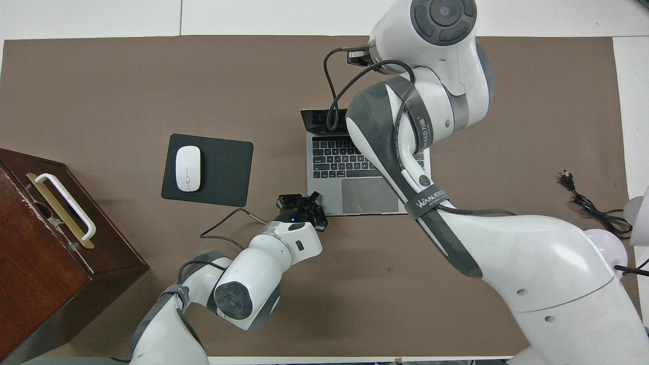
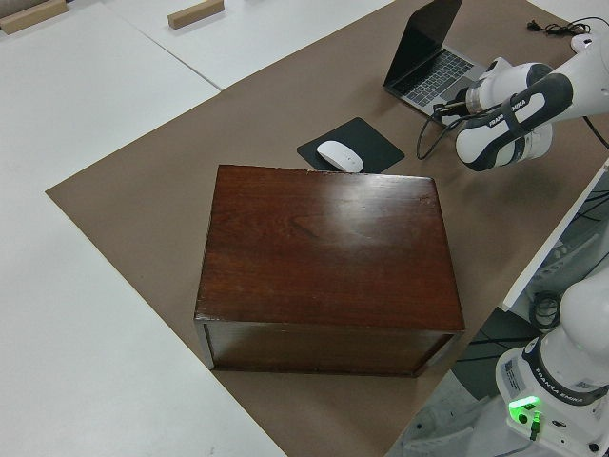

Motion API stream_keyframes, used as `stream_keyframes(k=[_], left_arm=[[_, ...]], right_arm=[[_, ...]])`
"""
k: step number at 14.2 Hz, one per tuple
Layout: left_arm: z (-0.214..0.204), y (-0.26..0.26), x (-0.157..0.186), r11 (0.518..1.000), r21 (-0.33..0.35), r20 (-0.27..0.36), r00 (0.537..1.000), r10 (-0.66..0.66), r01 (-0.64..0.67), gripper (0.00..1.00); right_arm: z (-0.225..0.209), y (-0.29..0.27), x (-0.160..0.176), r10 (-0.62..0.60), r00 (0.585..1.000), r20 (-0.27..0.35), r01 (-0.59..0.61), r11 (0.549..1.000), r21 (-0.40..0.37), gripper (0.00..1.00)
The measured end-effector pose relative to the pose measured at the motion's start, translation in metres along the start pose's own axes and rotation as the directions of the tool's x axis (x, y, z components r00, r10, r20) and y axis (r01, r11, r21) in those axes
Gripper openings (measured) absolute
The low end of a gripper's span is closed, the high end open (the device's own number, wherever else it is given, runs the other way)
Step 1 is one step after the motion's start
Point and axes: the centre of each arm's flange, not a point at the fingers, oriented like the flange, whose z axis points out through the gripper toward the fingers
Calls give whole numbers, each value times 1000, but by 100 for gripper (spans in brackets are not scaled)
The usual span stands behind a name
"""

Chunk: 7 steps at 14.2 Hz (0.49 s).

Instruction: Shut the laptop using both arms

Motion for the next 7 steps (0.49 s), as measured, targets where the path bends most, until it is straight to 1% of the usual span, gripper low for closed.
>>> stream_keyframes(k=[4,7], left_arm=[[-1,2,-2,1000,-2,-2,1000,8,-8,1],[-1,2,-3,1000,-2,-5,1000,13,-13,1]], right_arm=[[1,1,-2,8,1000,13,-8,1000,10,1],[4,6,-3,36,998,48,-37,999,36,1]])
